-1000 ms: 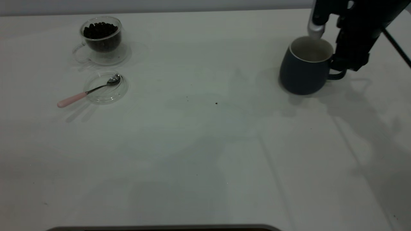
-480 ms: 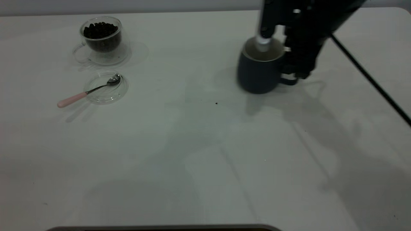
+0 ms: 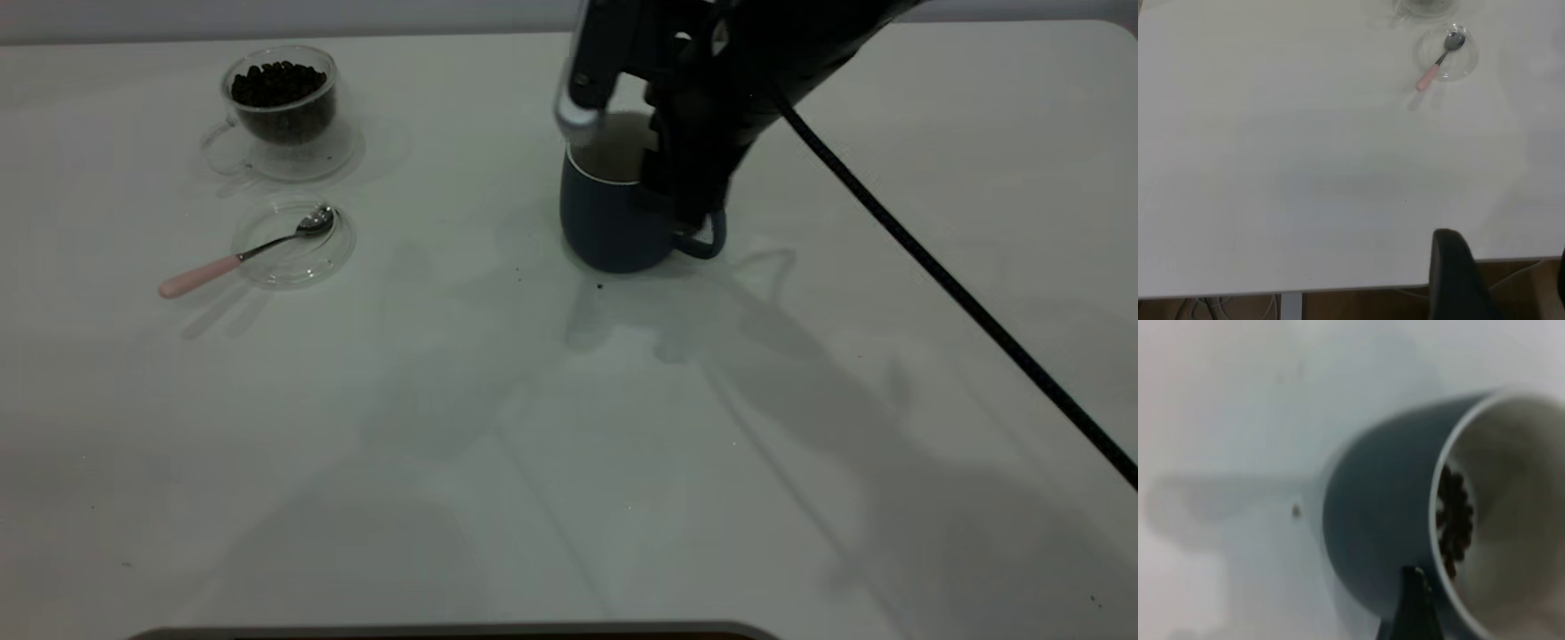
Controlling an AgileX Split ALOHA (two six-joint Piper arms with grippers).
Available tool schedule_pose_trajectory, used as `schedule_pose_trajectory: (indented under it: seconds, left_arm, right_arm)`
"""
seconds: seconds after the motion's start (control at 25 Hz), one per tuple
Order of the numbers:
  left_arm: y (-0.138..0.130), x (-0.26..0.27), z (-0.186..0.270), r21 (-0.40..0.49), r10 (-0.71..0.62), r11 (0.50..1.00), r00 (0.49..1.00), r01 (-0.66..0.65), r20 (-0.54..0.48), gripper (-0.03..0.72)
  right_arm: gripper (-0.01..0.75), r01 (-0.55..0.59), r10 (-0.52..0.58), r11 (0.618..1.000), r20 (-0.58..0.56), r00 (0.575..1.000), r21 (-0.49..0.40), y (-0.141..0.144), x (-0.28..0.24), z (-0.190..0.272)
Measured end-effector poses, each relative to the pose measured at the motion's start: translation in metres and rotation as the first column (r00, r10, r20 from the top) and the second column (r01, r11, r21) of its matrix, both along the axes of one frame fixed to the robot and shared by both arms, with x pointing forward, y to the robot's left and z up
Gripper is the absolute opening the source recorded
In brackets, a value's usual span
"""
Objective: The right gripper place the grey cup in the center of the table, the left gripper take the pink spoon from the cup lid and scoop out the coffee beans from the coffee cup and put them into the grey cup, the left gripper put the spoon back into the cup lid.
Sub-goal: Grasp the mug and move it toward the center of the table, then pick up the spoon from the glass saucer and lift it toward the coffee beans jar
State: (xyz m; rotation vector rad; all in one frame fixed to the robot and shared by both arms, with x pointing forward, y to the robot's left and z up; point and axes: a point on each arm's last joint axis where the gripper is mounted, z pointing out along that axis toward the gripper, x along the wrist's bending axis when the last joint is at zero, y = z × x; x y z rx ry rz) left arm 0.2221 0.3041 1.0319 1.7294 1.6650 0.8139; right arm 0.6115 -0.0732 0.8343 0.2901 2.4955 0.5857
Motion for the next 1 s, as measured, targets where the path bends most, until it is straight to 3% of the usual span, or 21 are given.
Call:
schedule_pose_trajectory:
  seconds: [0.24, 0.64, 0.8, 1.0]
  left_arm:
    - [0.000, 0.000, 0.000, 0.000, 0.000, 1.000, 1.000, 0.000, 0.000, 0.425]
    - [0.000, 0.000, 0.000, 0.001, -0.001, 1.000, 1.000, 0.001, 0.000, 0.425]
    - [0.000, 0.000, 0.000, 0.001, -0.001, 1.000, 1.000, 0.001, 0.000, 0.425]
    - [0.000, 0.000, 0.000, 0.003, -0.002, 1.000, 1.000, 0.002, 0.000, 0.425]
  right_arm:
    - [0.592, 0.092, -0.090, 0.994, -0.050, 0.995, 0.058, 0.000, -0.003, 0.036]
    - [0.590, 0.248, -0.226, 0.964, -0.200, 0.954, 0.098, -0.036, -0.064, 0.203]
    - [0.590, 0.350, -0.315, 0.934, -0.298, 0.901, 0.070, -0.064, -0.109, 0.254]
    - [0.590, 0.494, -0.464, 0.869, -0.409, 0.786, -0.036, -0.094, -0.152, 0.282]
